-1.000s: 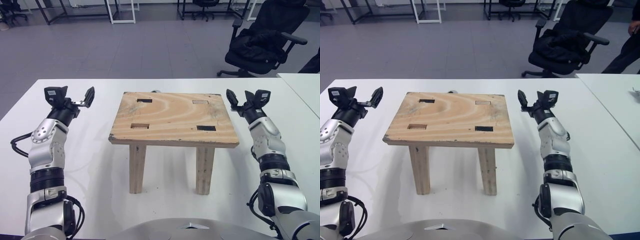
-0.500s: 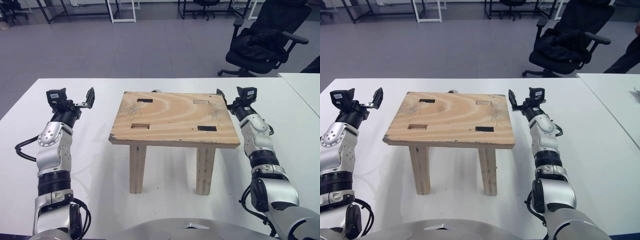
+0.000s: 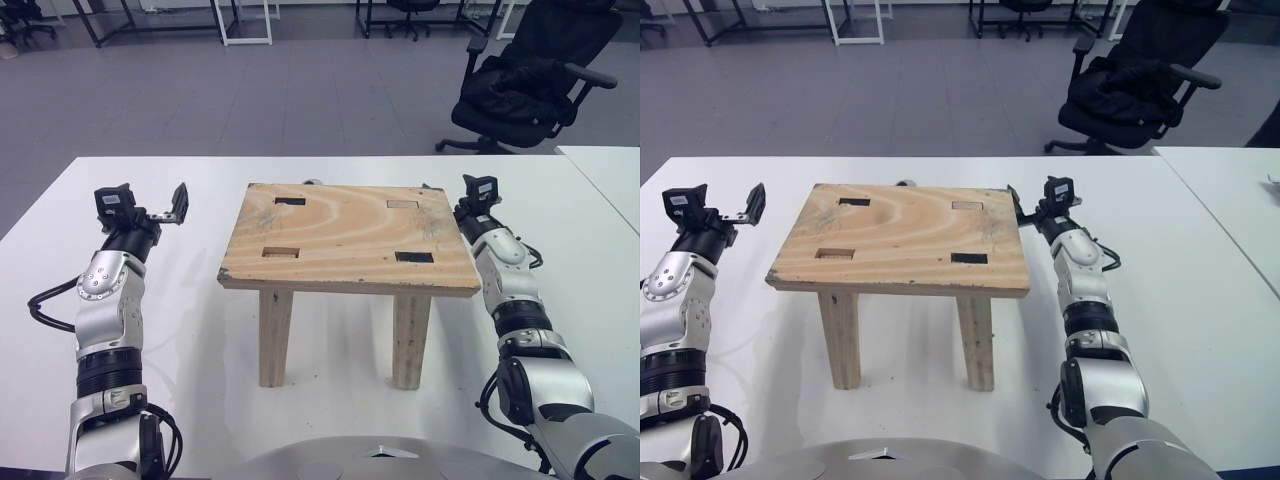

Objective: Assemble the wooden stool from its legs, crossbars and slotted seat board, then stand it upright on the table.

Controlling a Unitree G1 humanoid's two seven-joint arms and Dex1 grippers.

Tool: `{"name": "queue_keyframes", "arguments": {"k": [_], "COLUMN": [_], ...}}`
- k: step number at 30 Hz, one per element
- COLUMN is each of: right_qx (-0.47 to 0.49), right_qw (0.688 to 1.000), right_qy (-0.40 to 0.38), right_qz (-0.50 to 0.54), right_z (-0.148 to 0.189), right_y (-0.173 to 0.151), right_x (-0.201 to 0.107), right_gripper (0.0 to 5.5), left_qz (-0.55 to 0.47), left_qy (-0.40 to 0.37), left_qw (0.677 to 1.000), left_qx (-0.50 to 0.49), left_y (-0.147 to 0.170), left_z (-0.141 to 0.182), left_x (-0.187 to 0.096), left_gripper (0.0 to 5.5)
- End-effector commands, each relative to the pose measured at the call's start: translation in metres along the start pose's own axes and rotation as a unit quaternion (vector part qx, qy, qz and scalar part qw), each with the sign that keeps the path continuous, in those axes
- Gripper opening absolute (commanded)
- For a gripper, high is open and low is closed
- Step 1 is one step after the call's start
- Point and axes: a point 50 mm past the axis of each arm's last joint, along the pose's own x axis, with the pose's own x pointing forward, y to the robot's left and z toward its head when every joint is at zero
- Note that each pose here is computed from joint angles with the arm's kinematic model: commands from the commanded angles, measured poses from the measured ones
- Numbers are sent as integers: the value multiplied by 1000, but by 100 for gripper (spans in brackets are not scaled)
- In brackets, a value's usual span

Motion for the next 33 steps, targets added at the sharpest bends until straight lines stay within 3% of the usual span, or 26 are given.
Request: {"name": "queue_keyframes", "arguments": {"k": [1, 33], "right_qx": [-21, -77], "right_qw": [1000, 993], "right_qy": [-12, 17], "right_qz": [-19, -85], "right_z": [14, 3], "right_y": [-12, -40], "right_x": [5, -11], "right_gripper": [481, 481], "left_qz": [15, 6], "left_qy": [-5, -12], "left_qw": [1000, 998], "left_qx": [5, 55], "left_y": [2, -3], "left_z": [0, 0], "left_x": [4, 2], "left_gripper": [538, 538]}}
